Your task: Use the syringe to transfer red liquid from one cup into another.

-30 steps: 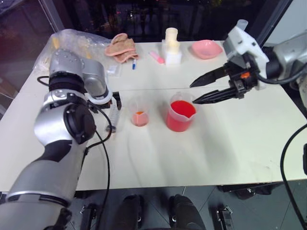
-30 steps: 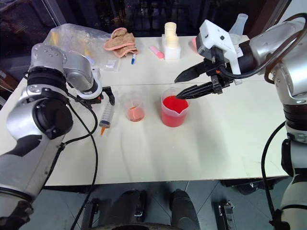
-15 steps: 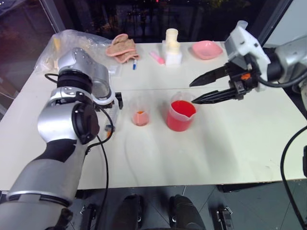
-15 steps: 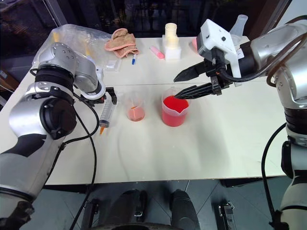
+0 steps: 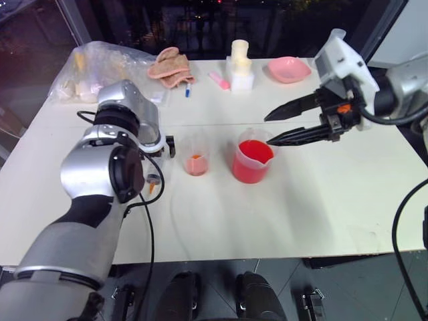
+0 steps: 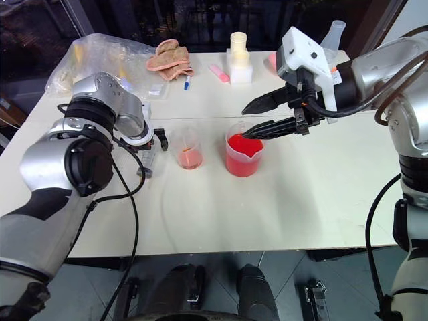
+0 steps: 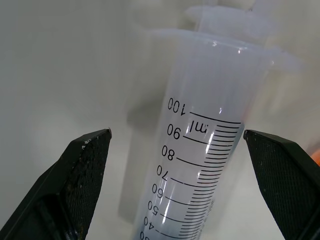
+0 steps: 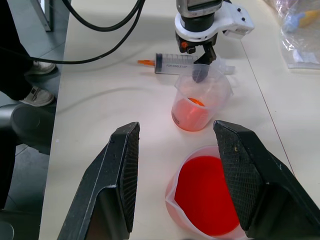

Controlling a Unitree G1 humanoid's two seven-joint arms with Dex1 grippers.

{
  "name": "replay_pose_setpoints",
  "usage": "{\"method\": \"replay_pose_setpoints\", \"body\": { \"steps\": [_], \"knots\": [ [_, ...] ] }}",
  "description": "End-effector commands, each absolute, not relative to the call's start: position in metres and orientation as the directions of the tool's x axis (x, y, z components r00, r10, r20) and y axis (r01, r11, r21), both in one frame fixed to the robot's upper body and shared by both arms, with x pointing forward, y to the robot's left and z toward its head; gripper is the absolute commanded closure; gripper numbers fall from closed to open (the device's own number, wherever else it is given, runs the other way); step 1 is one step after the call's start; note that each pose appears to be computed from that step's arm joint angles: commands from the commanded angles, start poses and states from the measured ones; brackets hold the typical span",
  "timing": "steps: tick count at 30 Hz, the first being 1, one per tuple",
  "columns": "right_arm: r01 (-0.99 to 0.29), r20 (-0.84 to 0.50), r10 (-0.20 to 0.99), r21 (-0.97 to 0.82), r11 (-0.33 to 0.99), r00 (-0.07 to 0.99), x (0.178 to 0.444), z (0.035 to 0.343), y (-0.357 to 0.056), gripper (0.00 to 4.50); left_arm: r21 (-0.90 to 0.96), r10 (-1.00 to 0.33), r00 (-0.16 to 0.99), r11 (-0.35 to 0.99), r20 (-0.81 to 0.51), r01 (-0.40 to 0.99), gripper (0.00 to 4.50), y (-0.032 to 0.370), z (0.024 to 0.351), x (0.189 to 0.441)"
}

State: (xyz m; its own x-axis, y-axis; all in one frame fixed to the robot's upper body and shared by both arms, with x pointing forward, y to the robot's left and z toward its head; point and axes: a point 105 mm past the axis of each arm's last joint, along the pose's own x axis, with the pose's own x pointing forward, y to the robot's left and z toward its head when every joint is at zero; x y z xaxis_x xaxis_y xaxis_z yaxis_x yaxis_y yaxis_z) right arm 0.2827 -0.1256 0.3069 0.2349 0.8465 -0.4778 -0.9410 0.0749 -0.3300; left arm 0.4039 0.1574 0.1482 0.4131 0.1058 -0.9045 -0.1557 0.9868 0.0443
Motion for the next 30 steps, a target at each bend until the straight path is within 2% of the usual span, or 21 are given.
{"method": "replay_pose_setpoints", "body": {
  "steps": [1, 3, 12, 15, 22, 27, 30],
  "knots": [
    [-0.923, -0.458, 0.850, -0.375, 0.080, 0.260, 0.277, 0.317, -0.128, 2.07, 0.063, 0.138, 0.435, 0.981, -0.890, -0.183, 0.02, 0.164, 0.149, 0.408],
    [-0.921, -0.453, 0.852, -0.381, 0.082, 0.263, 0.278, 0.318, -0.128, 2.07, 0.050, 0.143, 0.462, 0.977, -0.875, -0.207, 0.02, 0.166, 0.146, 0.413],
    [-0.909, -0.431, 0.853, -0.401, 0.110, 0.294, 0.284, 0.321, -0.127, 2.07, 0.017, 0.147, 0.445, 0.959, -0.883, -0.284, 2.35, 0.174, 0.130, 0.412],
    [-0.909, -0.430, 0.853, -0.402, 0.111, 0.295, 0.284, 0.321, -0.127, 2.07, -0.009, 0.143, 0.465, 0.951, -0.874, -0.309, 2.89, 0.181, 0.138, 0.414],
    [-0.905, -0.423, 0.854, -0.408, 0.117, 0.301, 0.285, 0.321, -0.127, 2.07, -0.014, 0.175, 0.514, 0.940, -0.840, -0.342, 2.96, 0.205, 0.163, 0.417],
    [-0.902, -0.408, 0.858, -0.410, 0.133, 0.312, 0.285, 0.320, -0.129, 2.07, -0.072, 0.172, 0.658, 0.942, -0.733, -0.327, 2.96, 0.226, 0.214, 0.427],
    [-0.892, -0.385, 0.862, -0.427, 0.150, 0.329, 0.287, 0.320, -0.131, 2.07, -0.037, 0.186, 0.786, 0.966, -0.590, -0.256, 2.96, 0.231, 0.250, 0.439]
  ]
}}
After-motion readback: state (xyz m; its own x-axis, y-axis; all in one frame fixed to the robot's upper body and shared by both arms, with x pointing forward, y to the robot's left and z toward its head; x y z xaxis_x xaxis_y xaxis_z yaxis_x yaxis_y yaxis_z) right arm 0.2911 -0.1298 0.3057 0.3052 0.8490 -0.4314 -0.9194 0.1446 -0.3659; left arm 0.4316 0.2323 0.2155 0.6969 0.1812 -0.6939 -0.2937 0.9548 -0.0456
